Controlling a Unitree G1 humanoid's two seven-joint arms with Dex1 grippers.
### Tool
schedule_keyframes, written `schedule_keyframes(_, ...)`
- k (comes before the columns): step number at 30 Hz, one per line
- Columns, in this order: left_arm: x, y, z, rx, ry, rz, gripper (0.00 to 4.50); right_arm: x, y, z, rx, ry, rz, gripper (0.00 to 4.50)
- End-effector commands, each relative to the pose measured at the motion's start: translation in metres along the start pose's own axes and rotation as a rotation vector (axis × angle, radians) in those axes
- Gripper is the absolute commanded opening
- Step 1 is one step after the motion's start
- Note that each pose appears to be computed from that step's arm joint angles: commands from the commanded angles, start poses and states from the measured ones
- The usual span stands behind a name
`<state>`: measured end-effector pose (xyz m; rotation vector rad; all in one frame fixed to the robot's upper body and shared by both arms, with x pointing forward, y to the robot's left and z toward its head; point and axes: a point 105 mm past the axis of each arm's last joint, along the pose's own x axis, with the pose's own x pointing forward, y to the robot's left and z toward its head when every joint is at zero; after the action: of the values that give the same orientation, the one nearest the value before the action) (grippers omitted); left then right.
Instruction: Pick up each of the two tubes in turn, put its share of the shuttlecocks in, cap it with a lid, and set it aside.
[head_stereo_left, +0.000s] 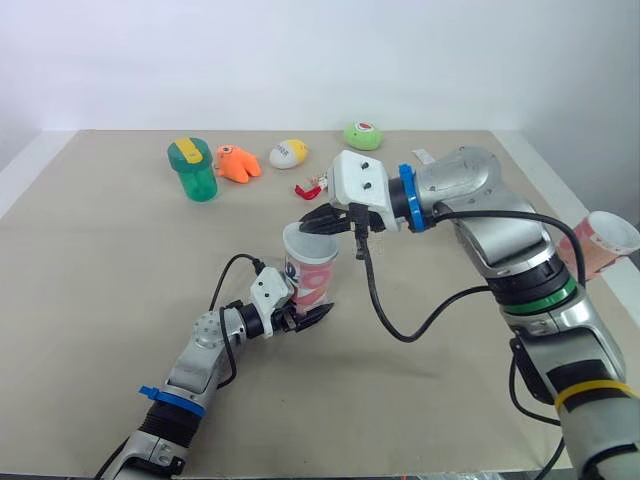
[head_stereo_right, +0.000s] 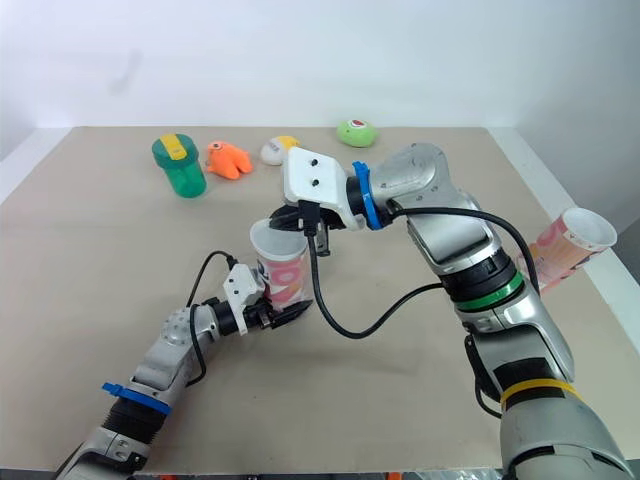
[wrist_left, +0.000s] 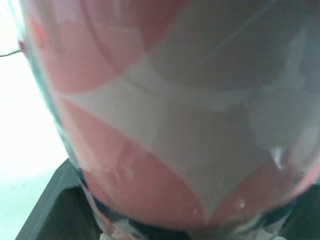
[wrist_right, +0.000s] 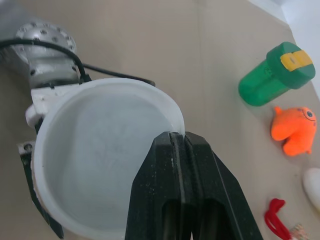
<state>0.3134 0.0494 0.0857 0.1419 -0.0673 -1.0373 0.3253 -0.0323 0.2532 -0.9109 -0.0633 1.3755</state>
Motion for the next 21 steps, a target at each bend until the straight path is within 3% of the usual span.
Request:
schedule_keyframes(1,-0.0053,-0.0065,-0.0225,-0.039,0.085,-0.014,3.47,-0.0107,-0.0077,0.0034,-0.058,0.041,-0.034,0.16)
schedule_keyframes(21,-0.0034,-0.0072,-0.0233,-0.045,0.087,-0.022,3.47,-0.0090,-0.0028,0.0002,-0.159,0.121,-0.014,0.16)
